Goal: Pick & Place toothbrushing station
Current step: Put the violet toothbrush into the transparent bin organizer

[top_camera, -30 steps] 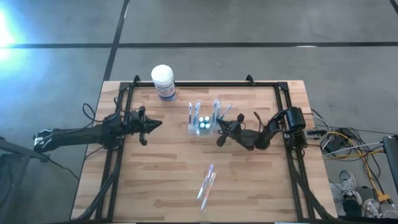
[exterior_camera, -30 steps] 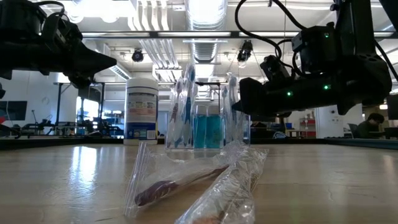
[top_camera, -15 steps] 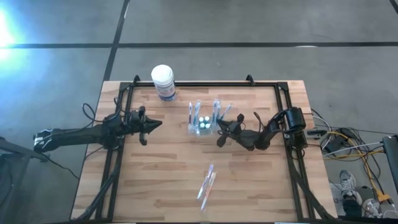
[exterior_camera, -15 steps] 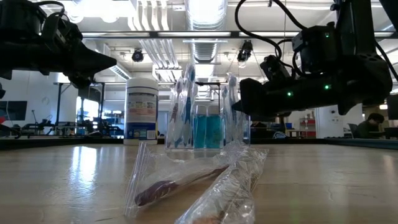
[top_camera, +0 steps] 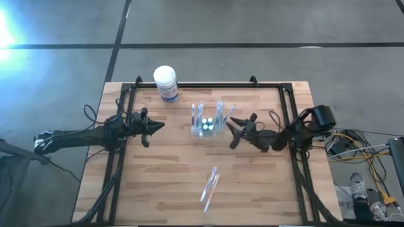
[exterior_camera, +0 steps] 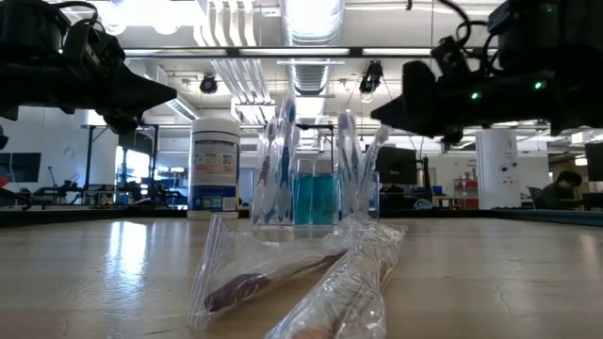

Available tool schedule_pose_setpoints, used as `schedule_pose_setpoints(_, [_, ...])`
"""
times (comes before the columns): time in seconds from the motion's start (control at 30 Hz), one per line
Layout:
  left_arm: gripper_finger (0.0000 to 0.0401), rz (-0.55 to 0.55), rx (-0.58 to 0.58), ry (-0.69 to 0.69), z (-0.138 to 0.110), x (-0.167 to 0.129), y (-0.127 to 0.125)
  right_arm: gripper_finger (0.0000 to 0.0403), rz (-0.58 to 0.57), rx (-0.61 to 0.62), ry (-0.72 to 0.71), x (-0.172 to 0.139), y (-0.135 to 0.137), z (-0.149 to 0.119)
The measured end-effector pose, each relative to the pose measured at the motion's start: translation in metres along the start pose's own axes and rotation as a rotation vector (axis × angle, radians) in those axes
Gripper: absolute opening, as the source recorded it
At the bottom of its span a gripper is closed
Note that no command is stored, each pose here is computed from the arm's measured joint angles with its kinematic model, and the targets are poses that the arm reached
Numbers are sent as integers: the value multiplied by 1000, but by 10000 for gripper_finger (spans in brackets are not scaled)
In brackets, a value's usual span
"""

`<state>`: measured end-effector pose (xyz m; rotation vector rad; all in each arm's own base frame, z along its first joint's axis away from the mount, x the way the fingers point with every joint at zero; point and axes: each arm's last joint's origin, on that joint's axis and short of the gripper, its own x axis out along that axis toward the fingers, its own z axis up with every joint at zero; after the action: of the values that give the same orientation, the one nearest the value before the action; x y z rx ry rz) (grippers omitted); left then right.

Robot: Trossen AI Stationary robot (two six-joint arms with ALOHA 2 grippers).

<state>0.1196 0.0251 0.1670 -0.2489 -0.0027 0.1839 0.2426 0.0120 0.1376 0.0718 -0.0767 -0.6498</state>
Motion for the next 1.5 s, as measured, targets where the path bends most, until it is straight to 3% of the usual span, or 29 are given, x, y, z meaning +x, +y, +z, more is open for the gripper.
schedule_pose_setpoints(0.2, [14,-3,-1,1,0,0,0,164,56,32,-29,-21,-14,16])
schedule_pose_setpoints(0.33, [14,-7,-1,2,0,0,0,159,245,45,-48,-35,-21,23])
schedule_pose_setpoints(0.47, [14,-10,0,4,0,0,0,137,459,-26,-84,-49,-27,27])
schedule_pose_setpoints(0.67, [14,-15,-1,13,-1,0,0,71,472,-45,-108,-63,-41,29])
schedule_pose_setpoints(0.83, [14,-16,-1,15,-1,0,0,15,586,-91,-42,-67,-41,27])
schedule_pose_setpoints(1.3, [14,-14,-1,23,-2,0,0,8,646,37,-53,-78,-50,46])
schedule_pose_setpoints(1.5, [14,-17,-31,25,-2,0,0,8,754,84,-31,-83,-50,49])
